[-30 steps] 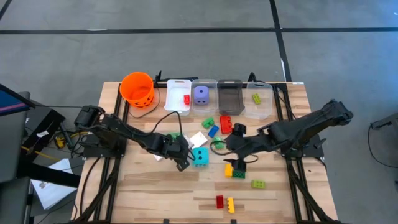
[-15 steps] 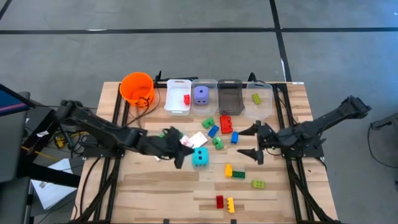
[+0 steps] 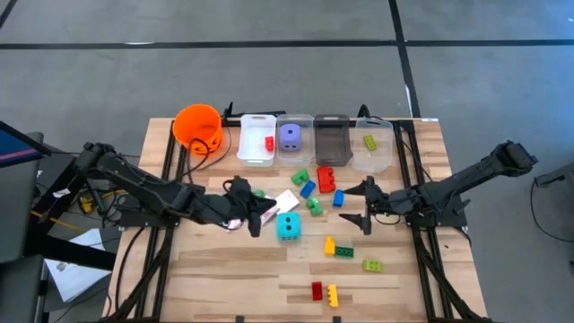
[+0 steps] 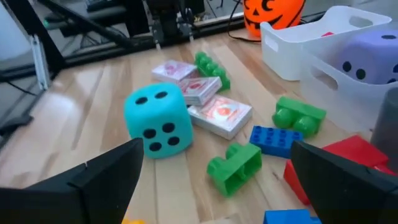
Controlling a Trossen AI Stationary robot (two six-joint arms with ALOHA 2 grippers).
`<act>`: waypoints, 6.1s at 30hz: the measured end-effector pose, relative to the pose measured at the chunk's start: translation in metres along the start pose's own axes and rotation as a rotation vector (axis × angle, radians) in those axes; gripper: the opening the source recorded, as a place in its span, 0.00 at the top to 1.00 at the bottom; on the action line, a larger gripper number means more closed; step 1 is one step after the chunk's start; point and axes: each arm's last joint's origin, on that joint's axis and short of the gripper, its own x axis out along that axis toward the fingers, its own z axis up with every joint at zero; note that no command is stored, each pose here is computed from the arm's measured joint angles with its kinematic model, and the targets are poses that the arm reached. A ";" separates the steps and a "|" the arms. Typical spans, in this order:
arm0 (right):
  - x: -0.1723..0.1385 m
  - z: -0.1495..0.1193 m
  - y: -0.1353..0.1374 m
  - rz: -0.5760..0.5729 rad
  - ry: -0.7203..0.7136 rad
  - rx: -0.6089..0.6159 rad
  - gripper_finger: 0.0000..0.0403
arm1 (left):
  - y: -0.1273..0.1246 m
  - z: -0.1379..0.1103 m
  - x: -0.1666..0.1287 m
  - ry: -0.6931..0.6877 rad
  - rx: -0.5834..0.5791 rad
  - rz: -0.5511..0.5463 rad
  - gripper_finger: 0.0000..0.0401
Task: Pick & Place Toys
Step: Put the blue dice into the left transparent bin
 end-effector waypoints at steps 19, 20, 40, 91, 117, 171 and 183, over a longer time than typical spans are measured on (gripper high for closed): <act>0.047 -0.027 0.018 0.107 -0.002 -0.107 0.01 | -0.002 -0.037 0.008 0.067 0.085 -0.011 1.00; 0.048 -0.027 0.018 0.104 -0.023 -0.096 0.01 | -0.004 -0.039 0.006 0.070 0.088 -0.017 1.00; 0.103 -0.041 0.046 0.149 -0.112 -0.038 0.01 | -0.011 -0.046 -0.003 0.093 0.112 -0.056 1.00; 0.169 -0.019 0.043 0.250 0.119 -0.213 0.01 | -0.017 -0.051 -0.009 0.106 0.114 -0.087 1.00; 0.170 -0.018 0.050 0.392 0.174 -0.198 0.38 | -0.017 -0.051 -0.009 0.105 0.113 -0.086 1.00; 0.175 -0.009 0.039 0.342 0.120 -0.084 0.20 | 0.037 -0.109 0.014 0.561 -0.095 0.402 1.00; 0.175 -0.009 0.039 0.341 0.119 -0.082 0.20 | 0.037 -0.108 0.040 0.514 -0.112 0.332 1.00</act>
